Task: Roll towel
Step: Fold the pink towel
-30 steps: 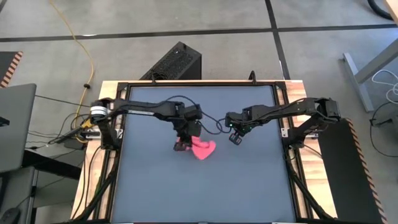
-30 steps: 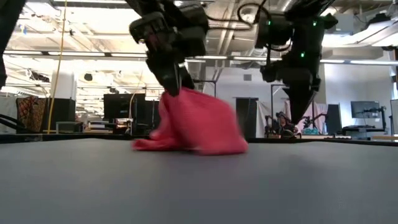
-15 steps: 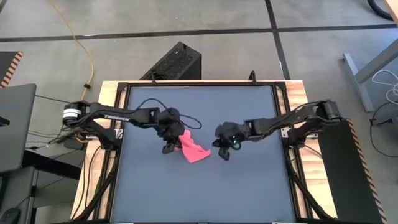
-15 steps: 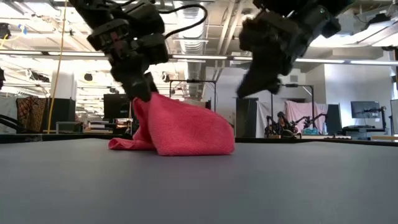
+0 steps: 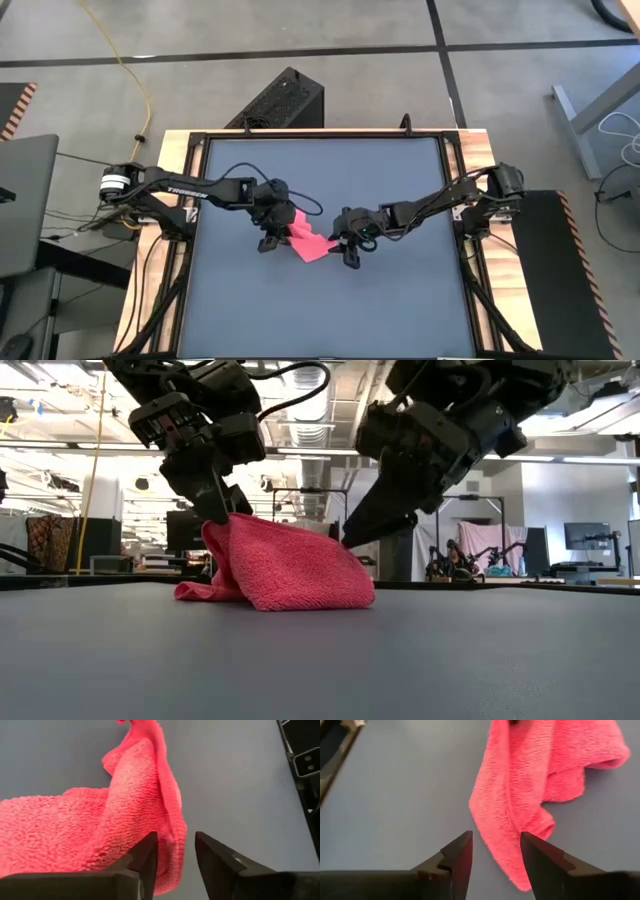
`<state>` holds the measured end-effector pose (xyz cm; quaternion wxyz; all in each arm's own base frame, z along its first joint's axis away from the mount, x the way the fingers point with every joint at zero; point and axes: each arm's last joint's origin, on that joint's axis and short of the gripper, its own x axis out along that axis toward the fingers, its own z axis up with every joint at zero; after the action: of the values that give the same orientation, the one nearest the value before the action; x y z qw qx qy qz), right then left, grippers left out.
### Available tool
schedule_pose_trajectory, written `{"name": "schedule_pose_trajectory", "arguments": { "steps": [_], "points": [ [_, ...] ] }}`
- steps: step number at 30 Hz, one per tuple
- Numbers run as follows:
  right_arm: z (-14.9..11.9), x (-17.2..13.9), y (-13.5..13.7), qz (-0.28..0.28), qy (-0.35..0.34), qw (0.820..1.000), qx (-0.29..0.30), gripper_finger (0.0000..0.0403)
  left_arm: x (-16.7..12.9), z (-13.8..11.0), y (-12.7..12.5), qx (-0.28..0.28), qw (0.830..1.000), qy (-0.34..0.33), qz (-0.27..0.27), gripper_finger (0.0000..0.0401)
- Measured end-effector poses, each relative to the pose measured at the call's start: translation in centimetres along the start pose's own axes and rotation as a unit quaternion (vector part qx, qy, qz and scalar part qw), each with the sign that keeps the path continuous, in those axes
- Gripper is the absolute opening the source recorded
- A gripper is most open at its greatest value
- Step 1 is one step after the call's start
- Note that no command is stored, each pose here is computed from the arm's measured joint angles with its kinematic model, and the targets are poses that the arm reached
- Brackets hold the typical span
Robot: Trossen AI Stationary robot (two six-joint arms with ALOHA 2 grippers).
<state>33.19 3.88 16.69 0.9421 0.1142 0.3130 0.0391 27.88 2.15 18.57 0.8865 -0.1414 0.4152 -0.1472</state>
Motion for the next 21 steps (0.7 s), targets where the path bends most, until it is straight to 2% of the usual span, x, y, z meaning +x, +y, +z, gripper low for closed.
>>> {"name": "schedule_pose_trajectory", "arguments": {
  "steps": [6,12,15,19,21],
  "points": [
    [0.3,-0.2,-0.1,-0.024,-0.016,1.000,-0.008,0.0194,-0.4,0.2,-0.3,0.002,1.000,-0.007,-0.006,0.0135],
    [-0.8,1.5,0.0,0.014,0.020,1.000,-0.016,0.0178,-0.5,0.1,-0.3,0.000,1.000,-0.005,-0.007,0.0135],
    [-1.2,2.6,0.5,0.038,0.038,0.998,-0.018,0.0139,-0.6,0.2,-0.3,0.002,1.000,-0.007,-0.009,0.0135],
    [-1.1,2.4,1.7,0.062,0.045,0.997,-0.024,0.0038,-1.9,0.5,-0.3,0.005,1.000,-0.029,-0.002,0.0135],
    [-1.4,1.8,2.1,0.061,0.073,0.995,-0.026,0.0016,-2.8,0.8,-0.2,0.008,0.999,-0.046,0.011,0.0135]
  ]
}}
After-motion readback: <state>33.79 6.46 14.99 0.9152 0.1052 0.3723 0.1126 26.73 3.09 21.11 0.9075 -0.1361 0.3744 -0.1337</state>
